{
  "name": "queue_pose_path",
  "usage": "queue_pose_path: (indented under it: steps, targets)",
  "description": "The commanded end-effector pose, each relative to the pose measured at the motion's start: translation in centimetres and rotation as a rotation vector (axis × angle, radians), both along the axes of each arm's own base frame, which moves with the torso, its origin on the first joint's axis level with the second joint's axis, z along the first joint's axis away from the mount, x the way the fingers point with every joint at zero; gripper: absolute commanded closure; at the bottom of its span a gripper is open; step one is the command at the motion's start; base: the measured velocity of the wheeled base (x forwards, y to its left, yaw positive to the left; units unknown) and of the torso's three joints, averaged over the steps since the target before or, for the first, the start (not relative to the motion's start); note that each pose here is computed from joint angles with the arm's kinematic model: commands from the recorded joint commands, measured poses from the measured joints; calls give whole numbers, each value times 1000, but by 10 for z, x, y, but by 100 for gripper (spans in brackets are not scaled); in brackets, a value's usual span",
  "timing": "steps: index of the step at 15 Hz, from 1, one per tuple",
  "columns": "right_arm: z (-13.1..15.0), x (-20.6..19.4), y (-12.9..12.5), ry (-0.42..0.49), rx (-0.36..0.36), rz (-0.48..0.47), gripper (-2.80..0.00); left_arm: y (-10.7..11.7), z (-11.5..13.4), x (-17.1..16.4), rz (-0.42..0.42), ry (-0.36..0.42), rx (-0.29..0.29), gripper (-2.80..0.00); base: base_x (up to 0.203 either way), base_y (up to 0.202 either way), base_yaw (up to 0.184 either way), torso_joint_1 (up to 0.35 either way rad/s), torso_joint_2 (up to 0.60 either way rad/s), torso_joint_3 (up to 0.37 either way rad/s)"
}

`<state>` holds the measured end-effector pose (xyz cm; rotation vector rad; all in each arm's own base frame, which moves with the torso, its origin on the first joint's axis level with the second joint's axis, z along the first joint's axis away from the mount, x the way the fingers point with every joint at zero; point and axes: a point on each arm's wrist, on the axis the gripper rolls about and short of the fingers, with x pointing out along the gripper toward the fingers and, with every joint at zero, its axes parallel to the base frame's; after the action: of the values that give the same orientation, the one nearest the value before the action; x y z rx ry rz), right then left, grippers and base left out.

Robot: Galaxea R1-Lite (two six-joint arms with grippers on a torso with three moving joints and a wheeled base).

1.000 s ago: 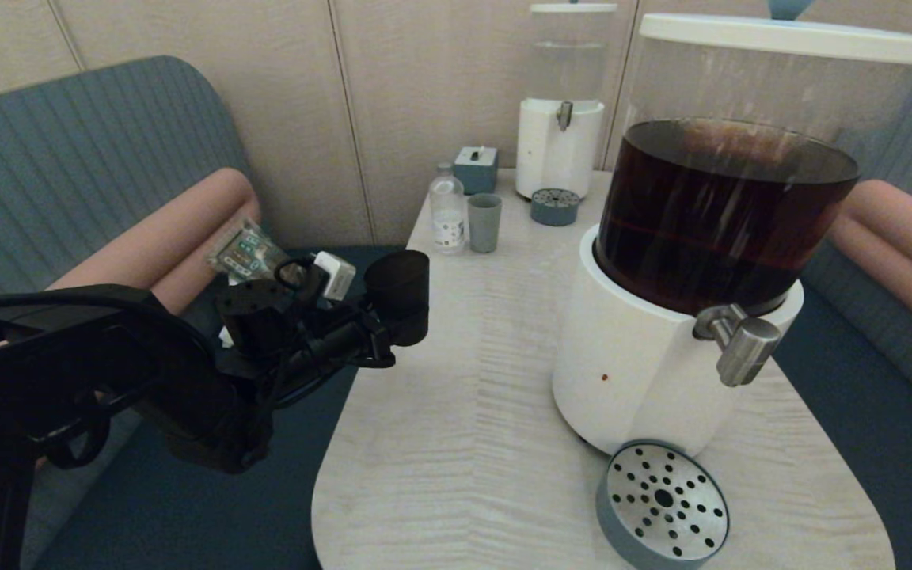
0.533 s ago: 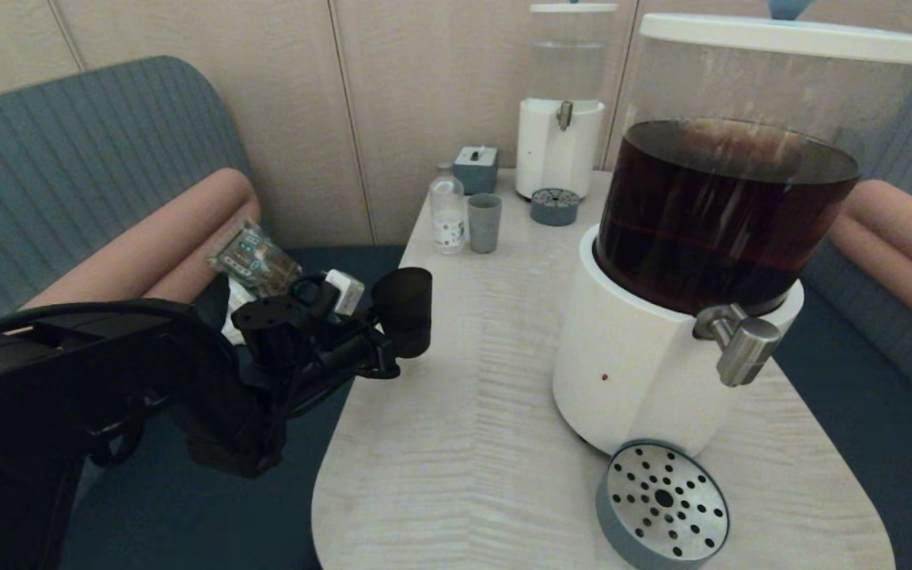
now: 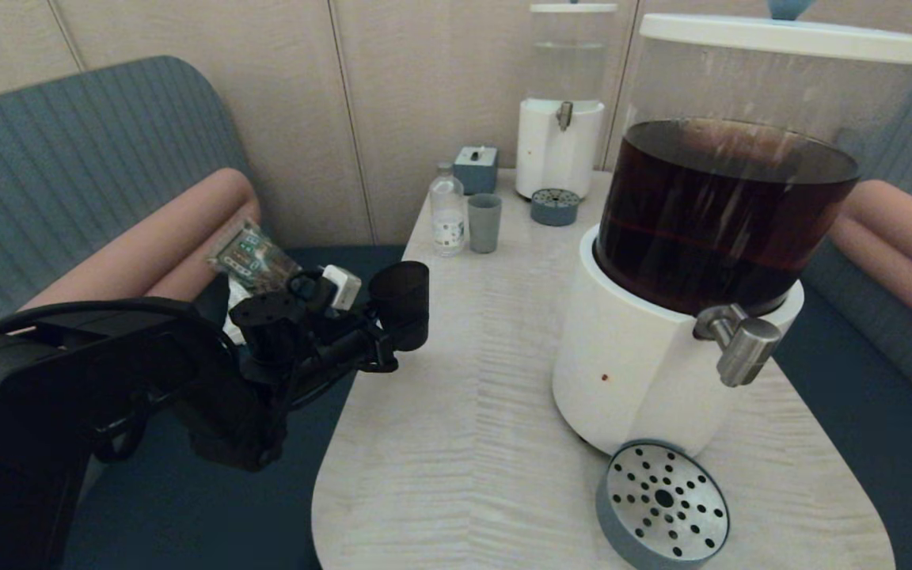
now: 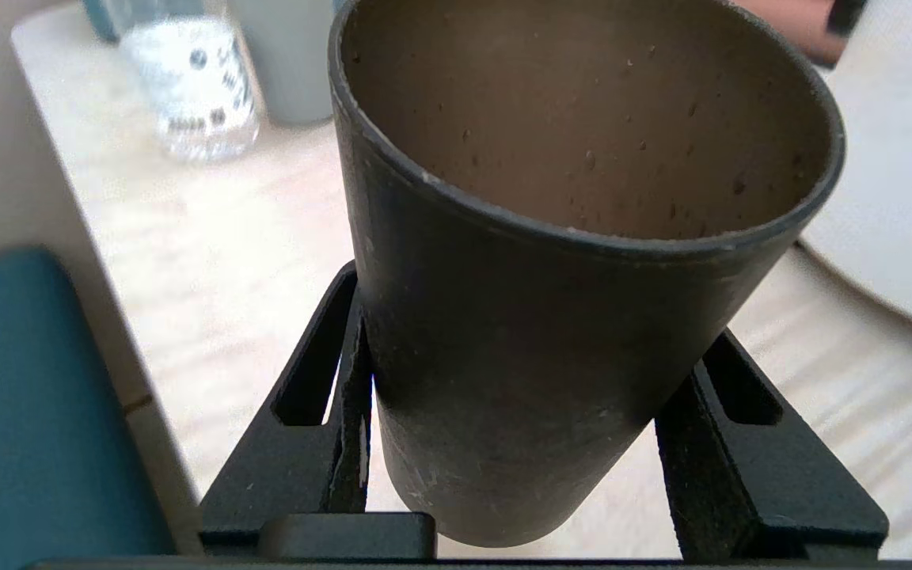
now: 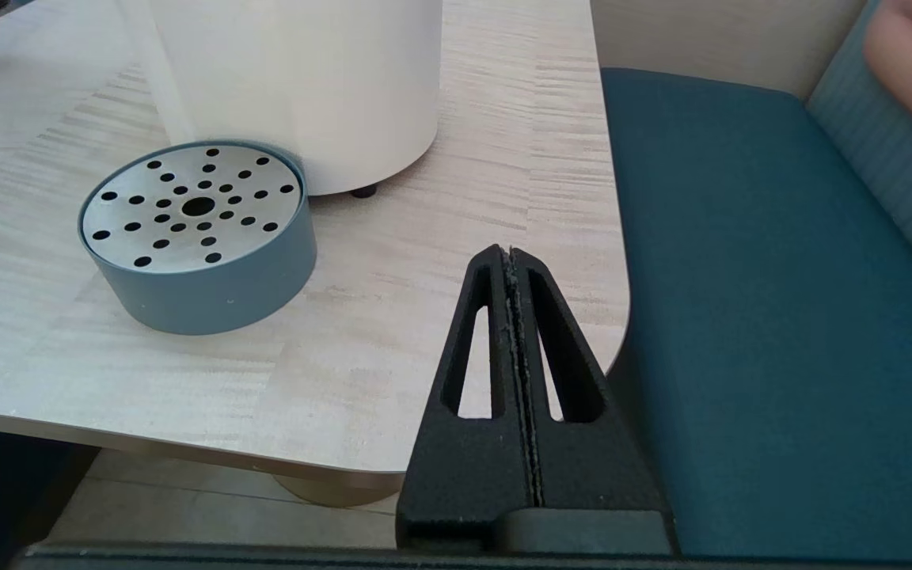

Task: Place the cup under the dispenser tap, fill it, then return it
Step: Place the cup next to the water dispenser

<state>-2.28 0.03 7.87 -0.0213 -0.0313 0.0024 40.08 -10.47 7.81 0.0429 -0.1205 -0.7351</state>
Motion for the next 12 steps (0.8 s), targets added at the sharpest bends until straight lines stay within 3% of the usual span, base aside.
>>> queue_pose_path:
  steps: [1, 9, 12]
  targets:
    - [-3, 1, 0, 10, 0, 0, 0, 0, -3, -1, -4, 6, -1, 0, 0, 0, 0, 0, 0, 0]
    - [-3, 1, 0, 10, 0, 1, 0, -4, -30, 13, -3, 37, 6, 0, 0, 0, 0, 0, 0, 0]
    - [-3, 1, 0, 10, 0, 0, 0, -5, -26, 17, -4, 19, 1, 0, 0, 0, 0, 0, 0, 0]
